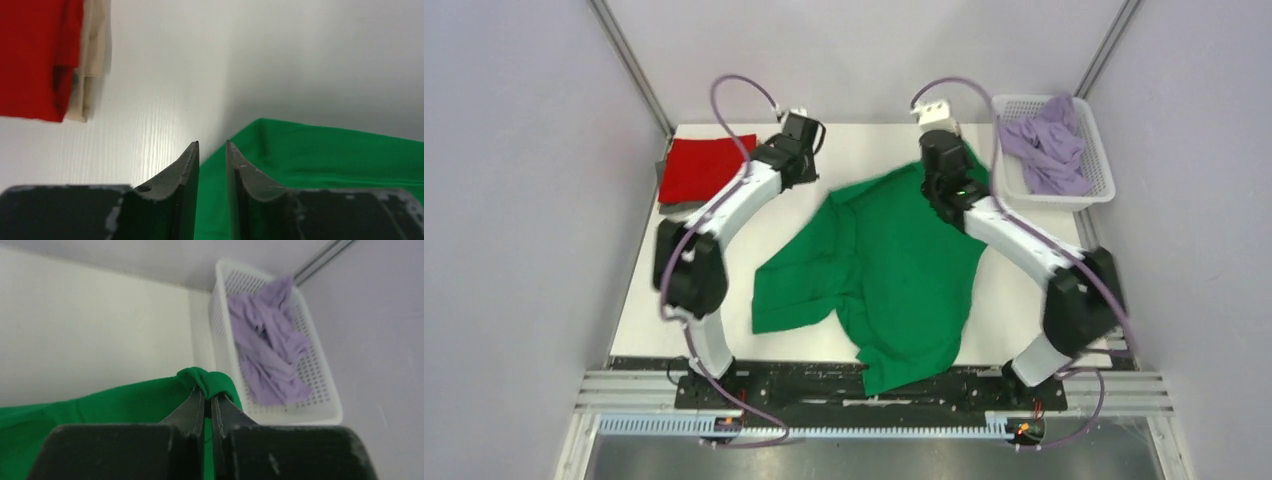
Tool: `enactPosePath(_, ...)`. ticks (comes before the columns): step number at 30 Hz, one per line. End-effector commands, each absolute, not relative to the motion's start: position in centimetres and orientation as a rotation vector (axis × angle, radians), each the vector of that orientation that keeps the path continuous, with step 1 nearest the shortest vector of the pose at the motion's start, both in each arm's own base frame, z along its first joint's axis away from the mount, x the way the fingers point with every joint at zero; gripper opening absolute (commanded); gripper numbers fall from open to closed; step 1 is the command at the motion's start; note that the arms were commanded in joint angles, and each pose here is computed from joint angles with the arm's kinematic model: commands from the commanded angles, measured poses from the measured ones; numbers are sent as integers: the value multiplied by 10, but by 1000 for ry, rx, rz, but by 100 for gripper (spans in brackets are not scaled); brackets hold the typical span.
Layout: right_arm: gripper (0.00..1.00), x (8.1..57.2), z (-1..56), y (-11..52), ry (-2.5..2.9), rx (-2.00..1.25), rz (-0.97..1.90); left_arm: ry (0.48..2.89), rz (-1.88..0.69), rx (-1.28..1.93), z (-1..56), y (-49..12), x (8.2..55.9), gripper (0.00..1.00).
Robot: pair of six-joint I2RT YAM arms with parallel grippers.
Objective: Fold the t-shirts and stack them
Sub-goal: Flatten out the tshirt
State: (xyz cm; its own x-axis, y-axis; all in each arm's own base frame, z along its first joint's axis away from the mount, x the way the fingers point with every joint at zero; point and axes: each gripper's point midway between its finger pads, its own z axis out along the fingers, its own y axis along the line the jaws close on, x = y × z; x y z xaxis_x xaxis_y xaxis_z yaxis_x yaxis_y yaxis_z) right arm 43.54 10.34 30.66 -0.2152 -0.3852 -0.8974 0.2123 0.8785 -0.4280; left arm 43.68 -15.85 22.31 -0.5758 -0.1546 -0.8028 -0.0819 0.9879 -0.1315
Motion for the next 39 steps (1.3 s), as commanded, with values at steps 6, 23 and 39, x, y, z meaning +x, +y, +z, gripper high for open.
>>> enactPosePath(6,98,528,216,108,1869,-66,-639,2439,143,-178,125,-132,509,100)
enactPosePath(23,98,331,97,155,2143,-125,318,2465,-706,-16,109,-227,350,100)
enactPosePath(39,98,261,22,143,2276,-180,383,2655,-370,-49,38,-228,372,71)
